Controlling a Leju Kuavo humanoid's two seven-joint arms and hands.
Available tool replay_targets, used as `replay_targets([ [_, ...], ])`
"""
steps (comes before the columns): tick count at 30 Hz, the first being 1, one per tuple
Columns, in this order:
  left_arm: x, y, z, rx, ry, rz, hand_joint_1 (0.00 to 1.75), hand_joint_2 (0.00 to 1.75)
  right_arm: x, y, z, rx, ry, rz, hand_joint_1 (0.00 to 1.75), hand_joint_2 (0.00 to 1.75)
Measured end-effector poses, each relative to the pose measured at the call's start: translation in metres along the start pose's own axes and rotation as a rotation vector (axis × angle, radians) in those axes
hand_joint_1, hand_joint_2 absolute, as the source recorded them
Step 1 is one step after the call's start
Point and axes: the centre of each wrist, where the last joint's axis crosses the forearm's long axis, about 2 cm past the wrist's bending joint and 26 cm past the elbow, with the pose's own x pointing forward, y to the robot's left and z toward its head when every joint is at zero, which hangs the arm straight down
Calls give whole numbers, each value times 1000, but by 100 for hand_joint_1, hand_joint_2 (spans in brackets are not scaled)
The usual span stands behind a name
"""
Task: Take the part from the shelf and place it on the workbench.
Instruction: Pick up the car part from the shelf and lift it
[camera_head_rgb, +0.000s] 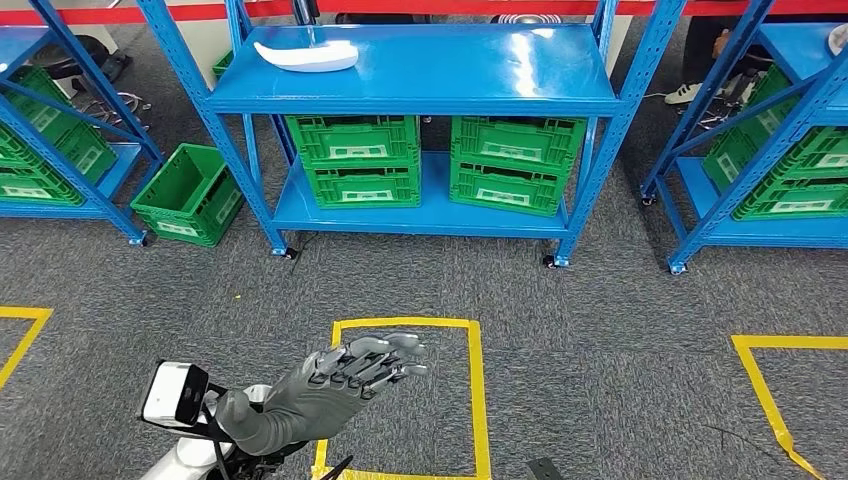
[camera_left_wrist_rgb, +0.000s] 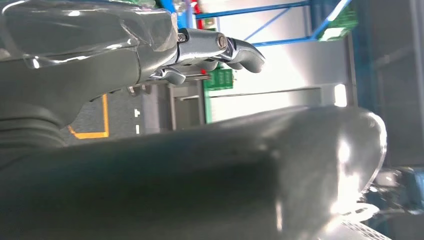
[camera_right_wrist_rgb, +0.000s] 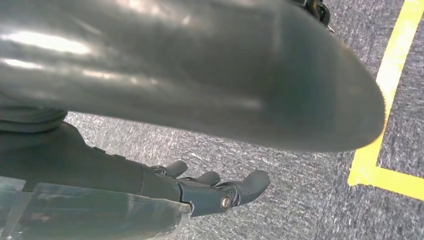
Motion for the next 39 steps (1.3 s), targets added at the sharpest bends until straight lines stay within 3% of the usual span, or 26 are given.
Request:
replay_targets([
  [39, 5, -6, 8, 11, -27, -35, 0, 0, 8, -8, 0, -1, -1, 58, 0, 0],
])
